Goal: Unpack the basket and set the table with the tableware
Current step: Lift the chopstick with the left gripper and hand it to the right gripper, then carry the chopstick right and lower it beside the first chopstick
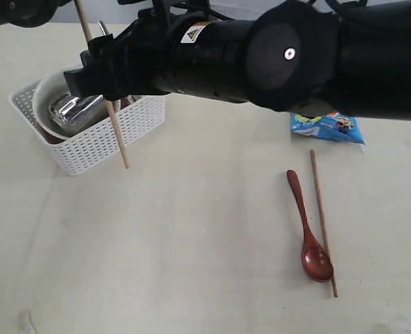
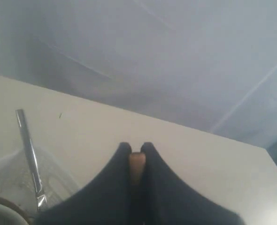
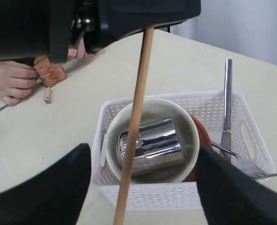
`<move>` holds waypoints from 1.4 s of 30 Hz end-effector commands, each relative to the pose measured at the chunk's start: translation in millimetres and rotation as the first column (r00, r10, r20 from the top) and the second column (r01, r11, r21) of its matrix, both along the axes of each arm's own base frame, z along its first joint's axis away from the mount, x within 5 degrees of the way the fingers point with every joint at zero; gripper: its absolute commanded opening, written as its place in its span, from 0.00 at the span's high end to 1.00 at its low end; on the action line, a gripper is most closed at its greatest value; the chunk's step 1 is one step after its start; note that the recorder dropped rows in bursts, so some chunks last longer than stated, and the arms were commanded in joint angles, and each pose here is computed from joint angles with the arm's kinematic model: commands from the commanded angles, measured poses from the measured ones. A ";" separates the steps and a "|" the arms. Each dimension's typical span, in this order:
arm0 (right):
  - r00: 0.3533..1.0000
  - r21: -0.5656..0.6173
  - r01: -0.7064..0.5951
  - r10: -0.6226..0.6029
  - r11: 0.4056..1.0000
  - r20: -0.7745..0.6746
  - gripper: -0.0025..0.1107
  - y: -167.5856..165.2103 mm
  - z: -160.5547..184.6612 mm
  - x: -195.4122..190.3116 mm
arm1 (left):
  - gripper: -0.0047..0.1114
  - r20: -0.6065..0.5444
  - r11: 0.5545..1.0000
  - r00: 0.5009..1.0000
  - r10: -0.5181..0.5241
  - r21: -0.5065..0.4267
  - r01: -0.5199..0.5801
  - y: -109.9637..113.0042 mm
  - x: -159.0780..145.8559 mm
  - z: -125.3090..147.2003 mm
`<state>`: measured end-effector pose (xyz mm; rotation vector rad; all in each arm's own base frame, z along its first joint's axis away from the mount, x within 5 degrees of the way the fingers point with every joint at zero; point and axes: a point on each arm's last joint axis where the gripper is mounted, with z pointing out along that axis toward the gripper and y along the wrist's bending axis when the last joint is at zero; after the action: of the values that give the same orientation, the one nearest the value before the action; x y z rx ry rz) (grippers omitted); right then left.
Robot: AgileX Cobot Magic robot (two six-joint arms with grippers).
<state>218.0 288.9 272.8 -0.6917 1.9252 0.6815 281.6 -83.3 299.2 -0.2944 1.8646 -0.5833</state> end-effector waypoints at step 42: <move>0.854 -0.144 0.216 -0.259 0.966 -0.452 0.98 -130.6 -30.4 80.0 | 0.48 0.052 0.987 0.997 -0.054 0.152 0.045 4.9 -13.2 12.7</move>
<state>291.0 193.9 237.1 -0.4231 2.3692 0.6393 270.5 -80.9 313.8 -0.1656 1.8367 -0.5116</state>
